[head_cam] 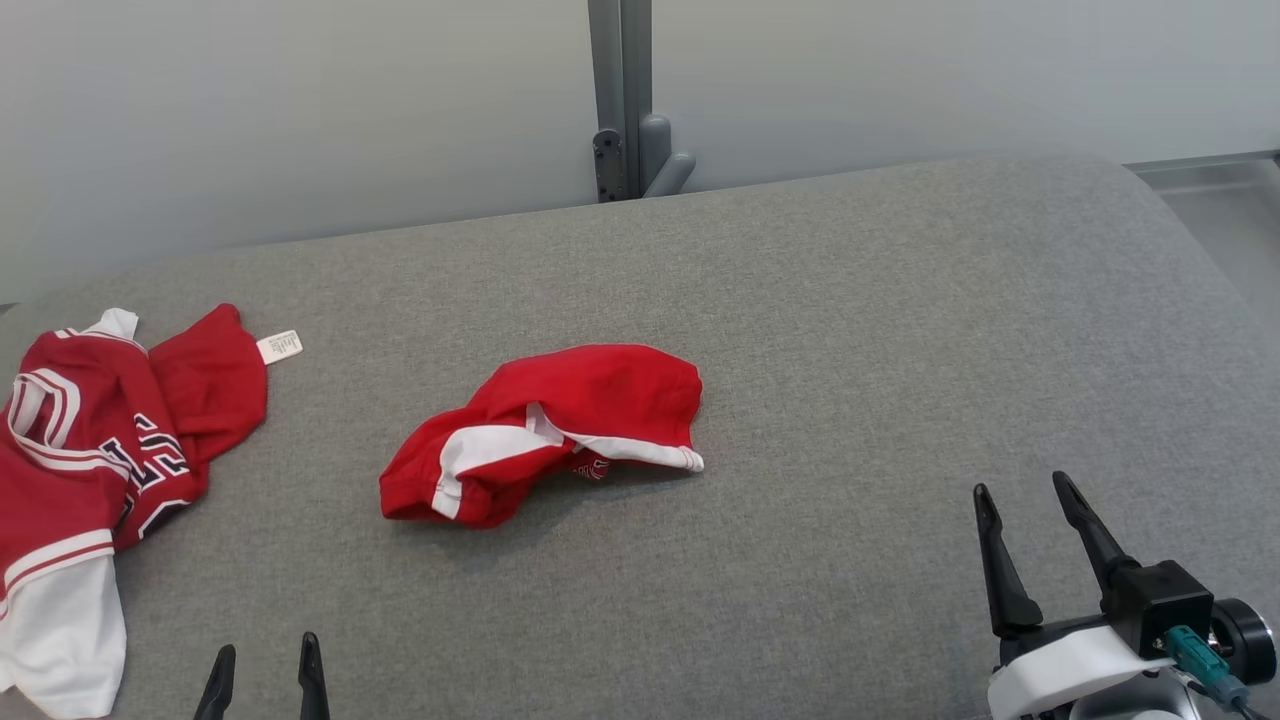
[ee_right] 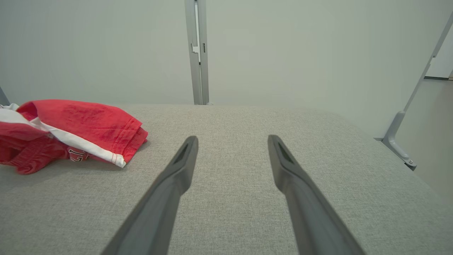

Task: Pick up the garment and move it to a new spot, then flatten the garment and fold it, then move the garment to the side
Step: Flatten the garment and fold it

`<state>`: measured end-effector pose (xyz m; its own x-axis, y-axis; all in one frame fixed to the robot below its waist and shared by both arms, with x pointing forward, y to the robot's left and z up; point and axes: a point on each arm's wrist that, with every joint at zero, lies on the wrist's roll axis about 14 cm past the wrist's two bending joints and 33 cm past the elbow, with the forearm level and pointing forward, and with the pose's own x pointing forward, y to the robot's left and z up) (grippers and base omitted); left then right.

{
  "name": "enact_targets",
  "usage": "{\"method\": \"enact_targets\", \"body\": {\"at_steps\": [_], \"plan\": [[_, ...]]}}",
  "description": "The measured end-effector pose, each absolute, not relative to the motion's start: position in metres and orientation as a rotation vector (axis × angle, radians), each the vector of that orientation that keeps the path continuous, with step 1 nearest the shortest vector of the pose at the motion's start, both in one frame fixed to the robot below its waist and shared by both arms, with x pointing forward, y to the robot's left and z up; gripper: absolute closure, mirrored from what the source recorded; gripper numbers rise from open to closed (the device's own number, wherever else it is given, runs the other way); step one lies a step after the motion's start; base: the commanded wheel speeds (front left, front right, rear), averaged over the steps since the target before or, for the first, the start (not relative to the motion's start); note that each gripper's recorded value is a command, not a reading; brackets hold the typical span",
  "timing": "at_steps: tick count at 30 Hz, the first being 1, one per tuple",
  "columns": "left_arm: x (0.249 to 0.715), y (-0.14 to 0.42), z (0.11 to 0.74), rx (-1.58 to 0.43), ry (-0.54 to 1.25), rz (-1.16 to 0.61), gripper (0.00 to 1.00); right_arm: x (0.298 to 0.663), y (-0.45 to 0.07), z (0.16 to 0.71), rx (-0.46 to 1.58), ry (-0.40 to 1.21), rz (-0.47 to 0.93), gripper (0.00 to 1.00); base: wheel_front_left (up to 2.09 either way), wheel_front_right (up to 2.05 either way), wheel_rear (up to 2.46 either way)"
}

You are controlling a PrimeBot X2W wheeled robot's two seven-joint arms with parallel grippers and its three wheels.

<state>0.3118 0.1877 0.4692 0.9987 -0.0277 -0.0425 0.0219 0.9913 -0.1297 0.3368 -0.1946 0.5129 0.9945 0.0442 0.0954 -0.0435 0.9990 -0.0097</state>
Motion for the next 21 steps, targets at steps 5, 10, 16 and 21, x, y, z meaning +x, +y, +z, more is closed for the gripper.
{"method": "enact_targets", "body": {"at_steps": [5,10,16,21], "plan": [[0.313,0.185,0.466,-0.143,0.054,-0.034,0.00,0.338,-0.193,0.514,-0.010,-0.098,0.052,0.00,0.00,0.00,0.00],[0.316,0.180,0.463,-0.165,0.063,-0.043,0.00,0.340,-0.185,0.516,-0.016,-0.103,0.078,0.00,0.00,0.00,0.00],[0.327,0.164,0.452,-0.323,0.113,-0.054,0.00,0.349,-0.139,0.513,-0.112,-0.095,0.271,0.00,0.00,0.00,0.00],[0.357,0.144,0.453,-0.466,0.175,-0.094,0.00,0.369,-0.113,0.497,-0.176,-0.037,0.391,0.00,0.00,0.00,0.00]]}}
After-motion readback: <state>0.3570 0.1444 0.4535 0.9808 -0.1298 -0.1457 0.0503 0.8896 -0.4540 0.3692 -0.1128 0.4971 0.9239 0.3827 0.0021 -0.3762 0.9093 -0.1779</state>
